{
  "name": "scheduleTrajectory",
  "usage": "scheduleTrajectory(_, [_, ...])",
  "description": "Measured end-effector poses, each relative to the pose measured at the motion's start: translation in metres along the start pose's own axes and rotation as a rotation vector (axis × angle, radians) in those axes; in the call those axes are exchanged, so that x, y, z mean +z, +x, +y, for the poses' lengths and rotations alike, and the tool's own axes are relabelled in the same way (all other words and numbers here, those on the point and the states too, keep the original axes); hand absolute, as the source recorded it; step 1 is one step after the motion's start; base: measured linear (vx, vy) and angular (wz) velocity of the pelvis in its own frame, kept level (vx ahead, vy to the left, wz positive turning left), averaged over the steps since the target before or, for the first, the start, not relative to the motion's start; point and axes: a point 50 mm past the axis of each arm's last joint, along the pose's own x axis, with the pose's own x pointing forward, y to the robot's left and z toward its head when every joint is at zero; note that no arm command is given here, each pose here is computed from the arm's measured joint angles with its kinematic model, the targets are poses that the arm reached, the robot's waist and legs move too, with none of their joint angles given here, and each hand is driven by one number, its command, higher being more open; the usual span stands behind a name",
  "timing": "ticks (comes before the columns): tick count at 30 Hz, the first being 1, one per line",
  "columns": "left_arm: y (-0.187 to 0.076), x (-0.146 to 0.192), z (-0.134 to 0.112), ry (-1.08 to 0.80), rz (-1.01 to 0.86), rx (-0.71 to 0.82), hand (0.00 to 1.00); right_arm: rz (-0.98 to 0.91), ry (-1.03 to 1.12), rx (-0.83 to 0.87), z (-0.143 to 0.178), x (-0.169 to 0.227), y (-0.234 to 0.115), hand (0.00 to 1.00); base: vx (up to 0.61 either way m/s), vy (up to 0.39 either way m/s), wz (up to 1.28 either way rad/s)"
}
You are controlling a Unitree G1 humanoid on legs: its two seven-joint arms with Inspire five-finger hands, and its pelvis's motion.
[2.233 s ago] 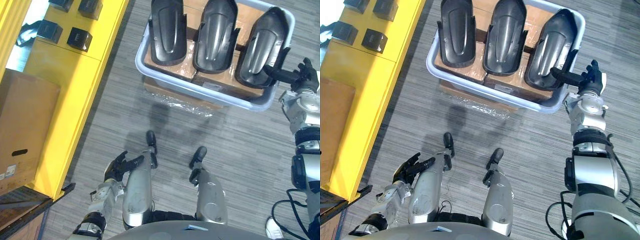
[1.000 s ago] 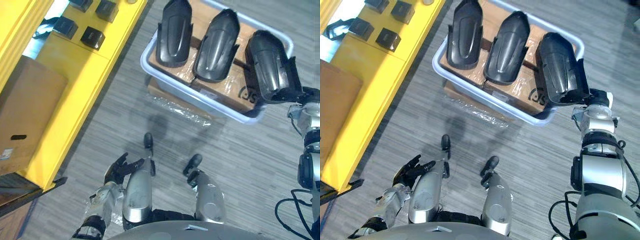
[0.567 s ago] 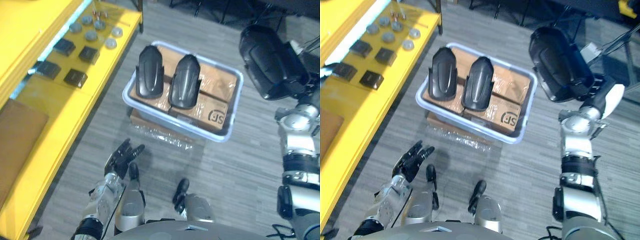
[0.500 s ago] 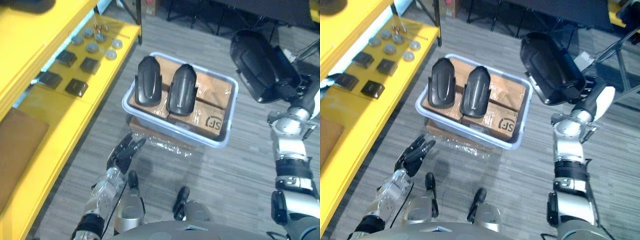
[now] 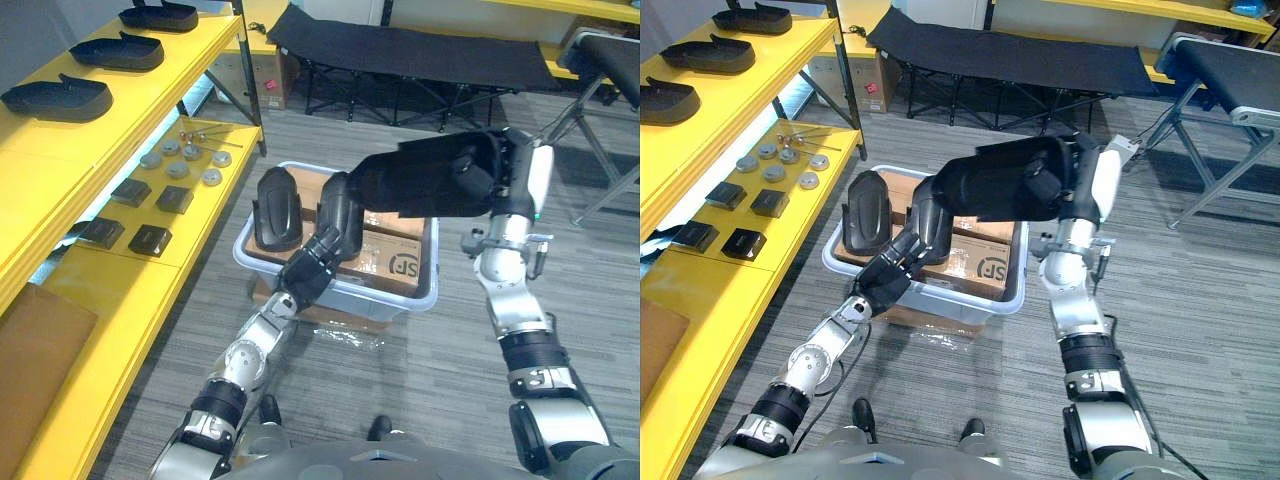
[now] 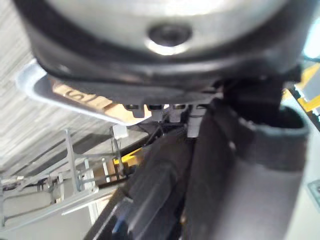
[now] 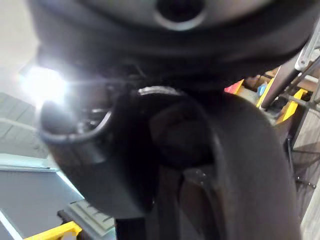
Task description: Walk over and take three plastic housings, then place them on the shelf
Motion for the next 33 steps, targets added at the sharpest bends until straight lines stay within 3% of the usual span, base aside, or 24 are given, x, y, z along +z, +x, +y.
scheduleTrajectory(5, [0.003, -0.009, -0.006, 0.003, -0.003, -0.004, 1.0, 0.052, 0.09, 0.059, 0.024, -0.003, -0.022, 0.0, 0.0, 0.0, 0.0])
scheduleTrajectory(13, [0.007, -0.013, -0.017, 0.035, -0.019, 0.022, 1.0, 0.023, 0.143, 0.058, 0.027, 0.001, -0.028, 0.0, 0.02, 0.0, -0.01])
scheduleTrajectory(25, [0.007, -0.017, -0.016, 0.038, -0.004, 0.048, 1.0, -0.066, 0.057, 0.02, 0.039, 0.011, -0.042, 0.0, 0.03, -0.002, -0.01])
scheduleTrajectory(33, [0.007, -0.015, -0.018, 0.007, -0.003, -0.013, 1.0, -0.109, 0.008, -0.035, 0.038, 0.016, -0.037, 0.0, 0.0, 0.0, 0.0])
